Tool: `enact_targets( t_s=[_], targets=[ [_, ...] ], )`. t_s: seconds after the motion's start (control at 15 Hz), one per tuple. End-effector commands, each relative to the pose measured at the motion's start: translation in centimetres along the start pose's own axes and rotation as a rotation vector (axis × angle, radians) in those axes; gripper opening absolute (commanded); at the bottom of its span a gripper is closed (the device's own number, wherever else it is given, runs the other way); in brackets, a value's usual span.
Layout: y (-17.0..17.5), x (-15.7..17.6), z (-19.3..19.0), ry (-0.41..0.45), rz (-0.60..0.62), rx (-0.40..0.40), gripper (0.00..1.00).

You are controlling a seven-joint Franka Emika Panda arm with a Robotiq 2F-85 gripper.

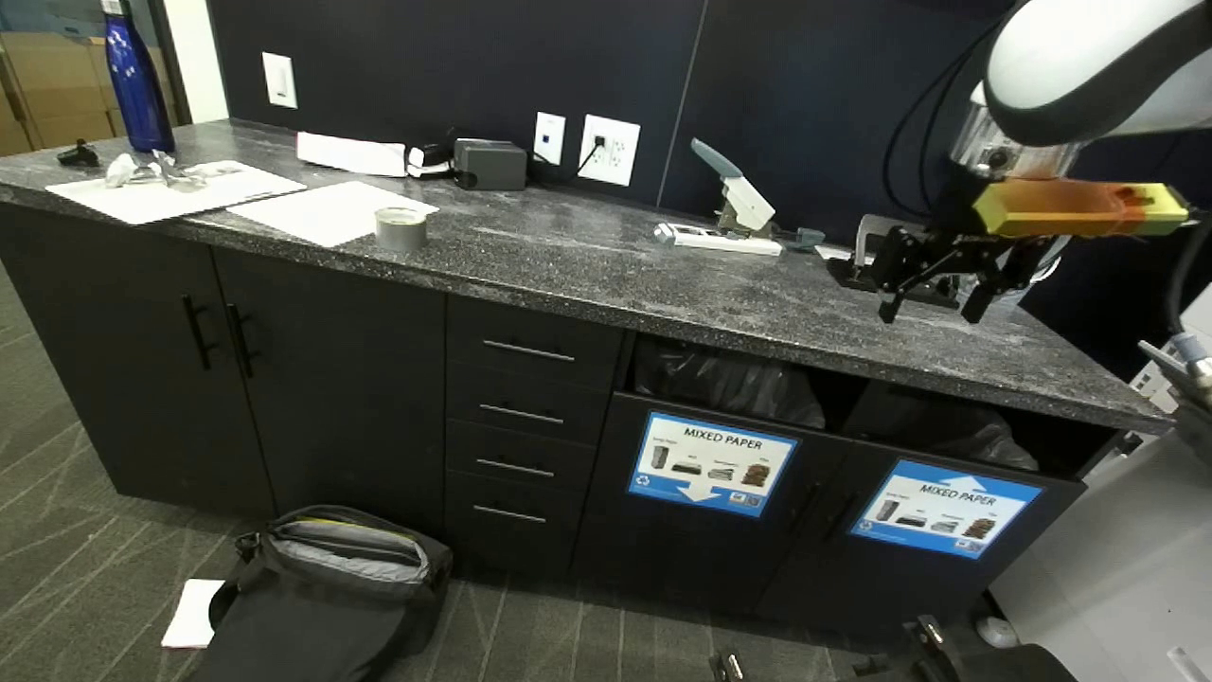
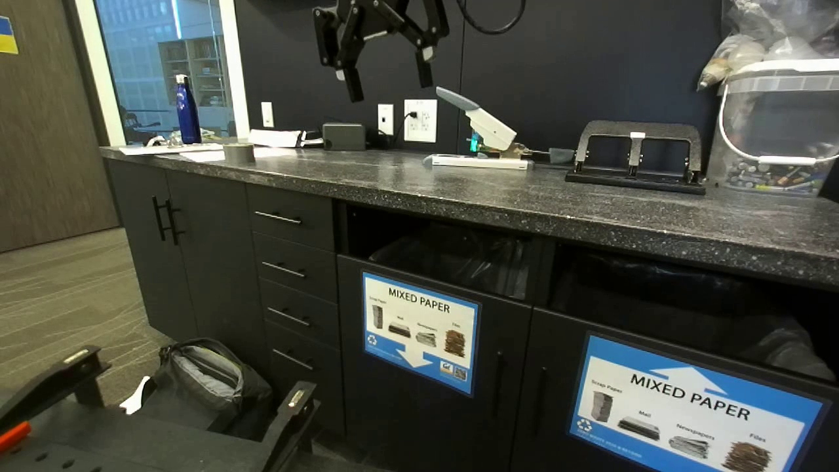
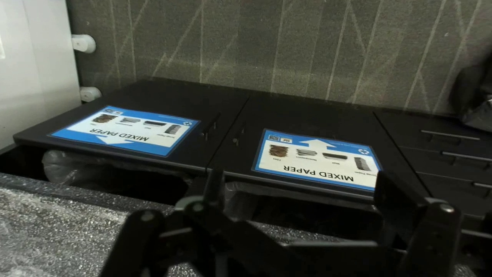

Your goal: Pick the papers on the counter and put them in the recycle bin

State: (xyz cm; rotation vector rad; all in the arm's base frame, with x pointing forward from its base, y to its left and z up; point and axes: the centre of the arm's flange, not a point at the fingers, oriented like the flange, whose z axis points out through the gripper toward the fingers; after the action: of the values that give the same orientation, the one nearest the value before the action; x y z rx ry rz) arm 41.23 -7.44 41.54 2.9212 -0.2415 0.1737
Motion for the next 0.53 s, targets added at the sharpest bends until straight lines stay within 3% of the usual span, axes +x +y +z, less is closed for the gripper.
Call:
enact_targets(
  t_s=[0.0,0.2,0.27,0.47],
  targets=[
    [4.5,-0.3,-3.6,0.041,-0.030,0.138,1.00],
    [7.1,-0.2,-4.7,0.056,-0.045,0.211,1.00],
    [5.4,-0.4,-3.1,0.046,-0.030,0.168,1.00],
    [6.6,-0.5,-3.7,0.054,-0.035,0.193,1.00]
  ],
)
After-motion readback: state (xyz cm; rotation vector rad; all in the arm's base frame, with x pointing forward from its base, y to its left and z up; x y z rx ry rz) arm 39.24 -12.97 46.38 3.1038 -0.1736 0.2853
